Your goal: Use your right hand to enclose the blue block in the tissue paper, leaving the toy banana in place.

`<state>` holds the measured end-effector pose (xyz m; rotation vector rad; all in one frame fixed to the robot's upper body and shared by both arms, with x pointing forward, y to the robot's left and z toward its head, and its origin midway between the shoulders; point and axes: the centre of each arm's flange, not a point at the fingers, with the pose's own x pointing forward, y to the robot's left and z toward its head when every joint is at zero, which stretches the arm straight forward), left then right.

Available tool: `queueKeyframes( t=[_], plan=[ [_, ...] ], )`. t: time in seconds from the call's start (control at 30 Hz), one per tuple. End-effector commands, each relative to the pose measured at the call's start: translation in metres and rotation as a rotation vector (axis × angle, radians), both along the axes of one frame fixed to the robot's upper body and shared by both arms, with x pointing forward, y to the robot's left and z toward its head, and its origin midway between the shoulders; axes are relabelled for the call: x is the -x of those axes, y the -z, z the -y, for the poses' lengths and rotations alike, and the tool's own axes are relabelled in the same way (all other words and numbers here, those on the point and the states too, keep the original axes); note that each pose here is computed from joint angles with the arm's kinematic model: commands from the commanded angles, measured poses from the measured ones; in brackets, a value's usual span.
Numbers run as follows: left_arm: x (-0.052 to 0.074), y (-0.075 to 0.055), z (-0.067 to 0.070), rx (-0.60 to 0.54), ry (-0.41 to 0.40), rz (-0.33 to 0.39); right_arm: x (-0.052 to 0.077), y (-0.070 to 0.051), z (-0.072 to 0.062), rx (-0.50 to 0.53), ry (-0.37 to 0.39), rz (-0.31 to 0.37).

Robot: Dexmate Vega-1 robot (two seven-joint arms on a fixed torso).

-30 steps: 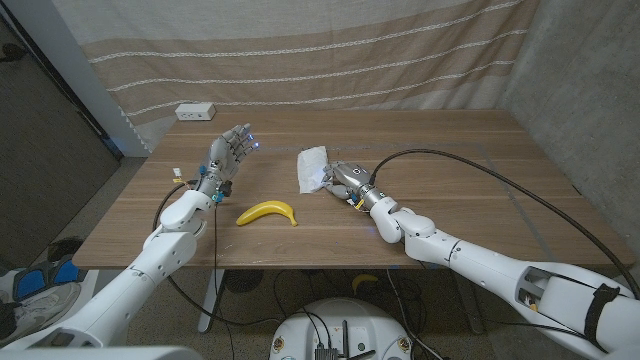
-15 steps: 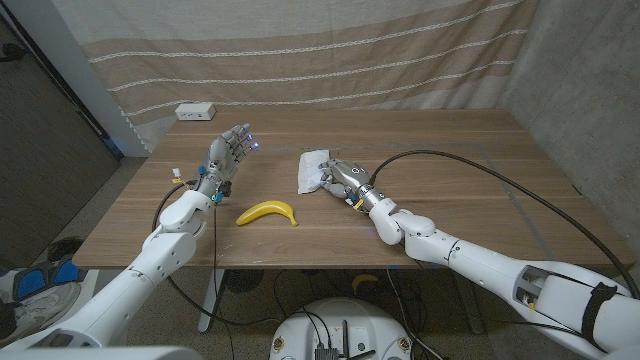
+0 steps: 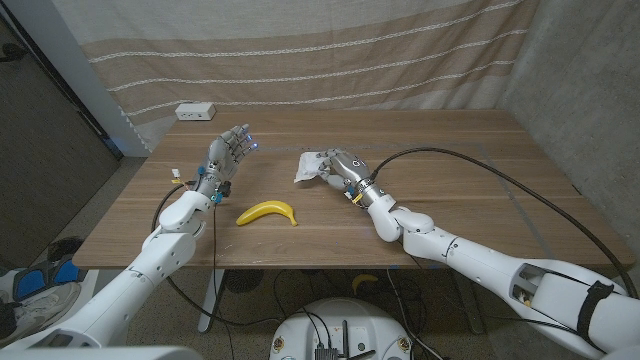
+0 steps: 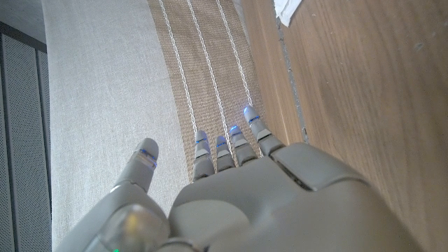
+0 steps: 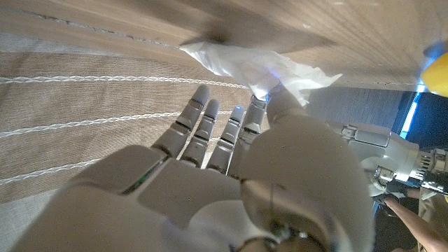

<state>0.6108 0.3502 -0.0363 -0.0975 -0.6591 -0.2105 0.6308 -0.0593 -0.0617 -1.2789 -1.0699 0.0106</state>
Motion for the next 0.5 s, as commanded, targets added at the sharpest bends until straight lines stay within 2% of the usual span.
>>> queueKeyframes(
  t=[0.03, 0.23, 0.3, 0.5],
  plan=[
    [-0.001, 0.002, -0.002, 0.002, -0.004, -0.002, -0.003, -0.016, -0.004, -0.040, -0.011, -0.041],
    [-0.001, 0.002, -0.003, 0.004, -0.006, -0.008, -0.007, -0.024, -0.006, -0.057, -0.013, -0.113],
    [-0.001, 0.002, -0.003, -0.002, -0.007, -0.008, -0.010, -0.028, -0.007, -0.070, -0.018, -0.156],
    [-0.001, 0.002, -0.004, 0.001, -0.008, -0.011, -0.013, -0.036, -0.008, -0.086, -0.023, -0.201]
  ],
)
